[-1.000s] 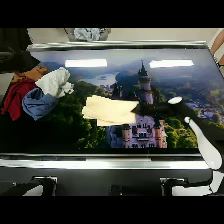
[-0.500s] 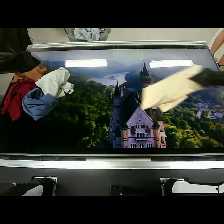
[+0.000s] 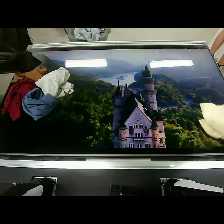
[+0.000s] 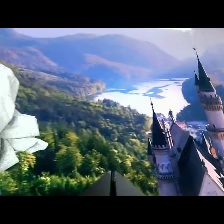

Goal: Fold the shirts.

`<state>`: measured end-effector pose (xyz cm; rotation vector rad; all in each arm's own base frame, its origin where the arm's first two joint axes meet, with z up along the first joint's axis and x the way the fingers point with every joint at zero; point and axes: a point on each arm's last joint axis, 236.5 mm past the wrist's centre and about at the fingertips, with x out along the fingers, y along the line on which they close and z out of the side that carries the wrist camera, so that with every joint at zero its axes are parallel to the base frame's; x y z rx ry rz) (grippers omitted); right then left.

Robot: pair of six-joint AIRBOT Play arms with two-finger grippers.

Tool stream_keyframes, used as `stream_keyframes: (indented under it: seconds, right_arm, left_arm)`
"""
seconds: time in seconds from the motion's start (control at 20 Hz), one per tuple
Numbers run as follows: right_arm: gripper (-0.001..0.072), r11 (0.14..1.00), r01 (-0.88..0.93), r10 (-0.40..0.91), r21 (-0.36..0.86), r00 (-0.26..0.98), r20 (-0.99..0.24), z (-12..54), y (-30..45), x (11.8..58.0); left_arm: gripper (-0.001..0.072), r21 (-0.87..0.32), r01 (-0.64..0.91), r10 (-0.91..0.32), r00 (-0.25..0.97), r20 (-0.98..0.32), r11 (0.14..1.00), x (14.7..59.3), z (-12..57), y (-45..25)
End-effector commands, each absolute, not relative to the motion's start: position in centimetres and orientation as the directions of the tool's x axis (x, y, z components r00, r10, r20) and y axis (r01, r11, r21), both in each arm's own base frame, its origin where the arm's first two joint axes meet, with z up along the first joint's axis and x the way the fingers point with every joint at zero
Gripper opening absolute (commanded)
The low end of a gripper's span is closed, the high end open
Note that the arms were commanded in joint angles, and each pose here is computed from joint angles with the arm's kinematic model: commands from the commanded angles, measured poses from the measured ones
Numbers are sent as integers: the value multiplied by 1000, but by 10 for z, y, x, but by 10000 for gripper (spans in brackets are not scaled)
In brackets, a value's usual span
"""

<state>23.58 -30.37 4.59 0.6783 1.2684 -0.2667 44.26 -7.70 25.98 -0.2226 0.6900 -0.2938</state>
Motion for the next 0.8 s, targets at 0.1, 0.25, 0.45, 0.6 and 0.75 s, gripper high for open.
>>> stream_keyframes:
  seconds: [0.1,0.25,0.45,0.6,0.75]
  right_arm:
    - [39,757,627,193,183,53,-980,-10,-295,159]
    - [39,784,615,117,87,-9,-993,-15,-313,144]
    - [39,789,613,97,38,-63,-993,-27,-324,134]
    - [39,790,612,104,34,-78,-992,-40,-329,133]
    - [42,770,638,106,13,-107,-989,-48,-330,127]
  left_arm:
    - [32,-297,215,-356,723,-592,930,441,259,-88]
    - [32,-297,220,-360,721,-592,929,440,259,-91]
    - [32,-296,220,-360,721,-592,929,440,259,-91]
    - [32,-297,220,-360,722,-591,929,440,259,-91]
    - [32,-297,220,-360,722,-591,929,440,259,-91]
